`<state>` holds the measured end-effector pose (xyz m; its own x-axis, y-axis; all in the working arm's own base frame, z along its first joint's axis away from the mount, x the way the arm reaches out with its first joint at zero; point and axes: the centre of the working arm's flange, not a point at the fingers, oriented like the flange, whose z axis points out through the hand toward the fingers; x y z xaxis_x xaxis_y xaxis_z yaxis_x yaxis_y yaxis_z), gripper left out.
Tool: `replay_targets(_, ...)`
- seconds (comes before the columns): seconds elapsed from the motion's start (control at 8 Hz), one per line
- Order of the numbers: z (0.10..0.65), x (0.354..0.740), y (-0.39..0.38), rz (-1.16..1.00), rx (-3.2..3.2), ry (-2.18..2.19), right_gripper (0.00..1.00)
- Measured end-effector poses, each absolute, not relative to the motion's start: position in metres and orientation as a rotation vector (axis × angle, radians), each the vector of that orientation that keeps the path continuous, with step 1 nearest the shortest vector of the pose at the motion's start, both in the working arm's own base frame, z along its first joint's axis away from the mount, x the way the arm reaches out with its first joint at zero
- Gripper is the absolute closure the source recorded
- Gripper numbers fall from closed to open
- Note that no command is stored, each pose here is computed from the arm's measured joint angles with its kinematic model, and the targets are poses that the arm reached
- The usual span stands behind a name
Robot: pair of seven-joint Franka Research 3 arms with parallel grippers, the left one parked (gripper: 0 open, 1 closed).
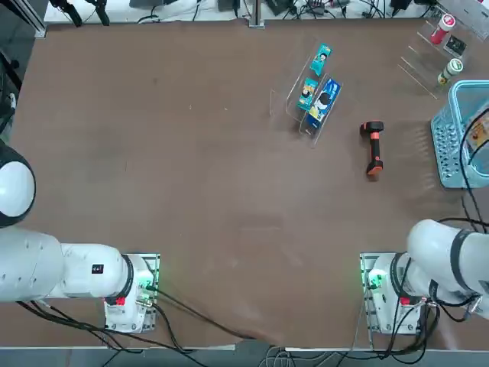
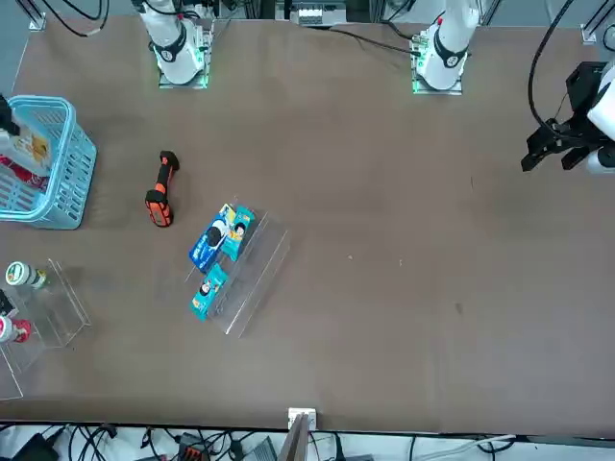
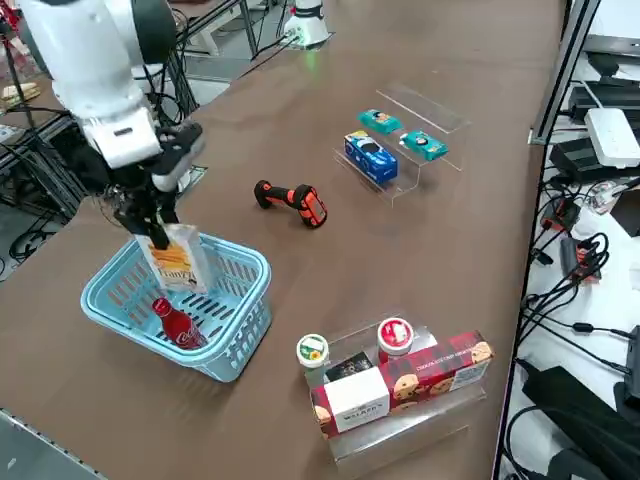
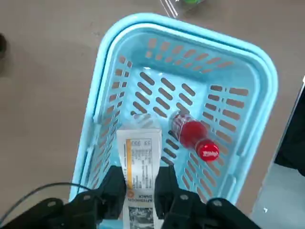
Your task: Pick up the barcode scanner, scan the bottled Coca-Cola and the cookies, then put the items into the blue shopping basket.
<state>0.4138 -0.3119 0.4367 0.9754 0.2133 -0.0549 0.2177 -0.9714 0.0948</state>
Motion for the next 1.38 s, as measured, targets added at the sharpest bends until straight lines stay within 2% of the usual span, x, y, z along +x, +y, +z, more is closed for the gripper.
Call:
replay_targets(0.5, 0.375, 0.411, -0.331, -0.093, 3.052, 0.292, 0.63)
replay_targets(0.62, 0.369, 0.412, -0.332, -0.099, 3.06, 0.289, 0.59)
replay_targets(0.75, 0.367, 0.412, -0.332, -0.099, 3.062, 0.287, 0.5)
replay_targets(1.0, 0.383, 0.419, -0.328, -0.108, 3.062, 0.302, 0.15)
replay_targets(1.12, 0.402, 0.429, -0.32, -0.133, 3.07, 0.318, 0.0)
replay_targets(1.38, 0.459, 0.463, -0.285, -0.151, 3.062, 0.365, 0.0)
